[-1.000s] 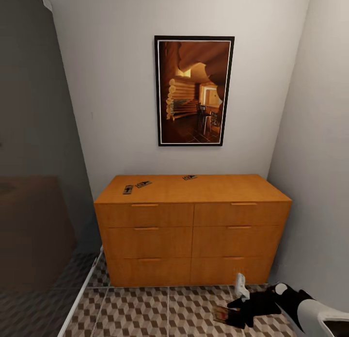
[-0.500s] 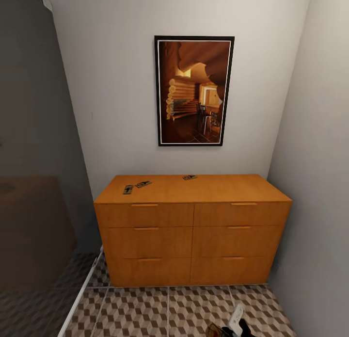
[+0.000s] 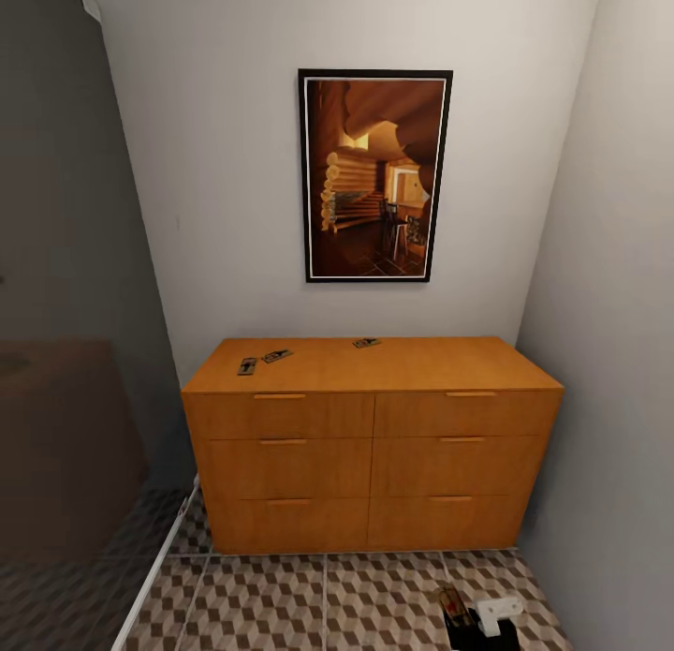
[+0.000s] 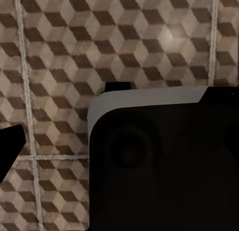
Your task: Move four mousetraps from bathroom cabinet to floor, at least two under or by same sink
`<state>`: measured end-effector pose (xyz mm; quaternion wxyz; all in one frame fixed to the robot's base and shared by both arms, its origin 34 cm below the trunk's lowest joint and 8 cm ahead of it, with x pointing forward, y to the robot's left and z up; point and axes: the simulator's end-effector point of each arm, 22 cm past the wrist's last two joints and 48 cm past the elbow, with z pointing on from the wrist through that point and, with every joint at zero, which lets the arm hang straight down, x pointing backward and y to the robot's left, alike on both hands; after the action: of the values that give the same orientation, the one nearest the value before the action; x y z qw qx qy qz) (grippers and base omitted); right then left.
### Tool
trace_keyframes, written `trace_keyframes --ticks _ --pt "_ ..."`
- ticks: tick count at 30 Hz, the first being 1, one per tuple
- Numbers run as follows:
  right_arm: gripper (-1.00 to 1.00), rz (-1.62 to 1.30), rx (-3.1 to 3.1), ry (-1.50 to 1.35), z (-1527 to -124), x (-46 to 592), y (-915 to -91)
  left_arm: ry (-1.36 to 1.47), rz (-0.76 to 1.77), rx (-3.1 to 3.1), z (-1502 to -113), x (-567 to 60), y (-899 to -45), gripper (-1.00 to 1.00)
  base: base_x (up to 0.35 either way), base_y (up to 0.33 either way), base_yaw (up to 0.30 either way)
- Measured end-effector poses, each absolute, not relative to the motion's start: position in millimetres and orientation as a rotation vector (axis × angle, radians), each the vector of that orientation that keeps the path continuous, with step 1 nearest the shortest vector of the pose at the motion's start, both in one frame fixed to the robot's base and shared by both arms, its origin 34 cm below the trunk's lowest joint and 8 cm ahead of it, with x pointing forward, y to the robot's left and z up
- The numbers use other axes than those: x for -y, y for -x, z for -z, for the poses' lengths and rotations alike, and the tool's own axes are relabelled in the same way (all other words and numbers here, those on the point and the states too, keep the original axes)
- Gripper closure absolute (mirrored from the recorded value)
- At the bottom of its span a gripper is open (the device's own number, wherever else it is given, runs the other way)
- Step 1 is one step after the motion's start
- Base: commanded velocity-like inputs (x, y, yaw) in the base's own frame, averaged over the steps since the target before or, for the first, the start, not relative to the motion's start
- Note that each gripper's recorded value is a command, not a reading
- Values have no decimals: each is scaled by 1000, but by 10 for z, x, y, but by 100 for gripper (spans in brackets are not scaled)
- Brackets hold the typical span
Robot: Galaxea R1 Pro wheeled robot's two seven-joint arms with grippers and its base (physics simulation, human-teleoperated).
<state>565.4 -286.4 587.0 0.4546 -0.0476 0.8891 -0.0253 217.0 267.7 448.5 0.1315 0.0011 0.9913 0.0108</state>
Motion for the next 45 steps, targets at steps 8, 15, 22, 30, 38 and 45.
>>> trace_keyframes --ticks 8,15,22,30,38,45 --pt "100 46 -2194 68 -5867 2769 -5656 6 -109 -2742 -4666 -2911 -2801 -100 0 0 0" --pt "100 39 -2193 63 -5869 2731 -5660 43 -176 -2522 -5172 -2981 -3817 -100 0 0 0" --pt "100 39 -2192 64 -5870 2728 -5662 61 -125 -2519 -5623 -2694 -4393 -100 0 0 0" --pt "100 39 -2192 65 -5870 2728 -5662 92 -64 -2431 -6408 -2430 -5015 -100 0 0 0" --pt "100 38 -2192 65 -5870 2725 -5662 100 -45 -2380 -6916 -2391 -5278 -100 0 0 0" --pt "100 39 -2192 65 -5871 2730 -5662 105 -47 -2302 -7365 -2431 -5487 -100 0 0 0"
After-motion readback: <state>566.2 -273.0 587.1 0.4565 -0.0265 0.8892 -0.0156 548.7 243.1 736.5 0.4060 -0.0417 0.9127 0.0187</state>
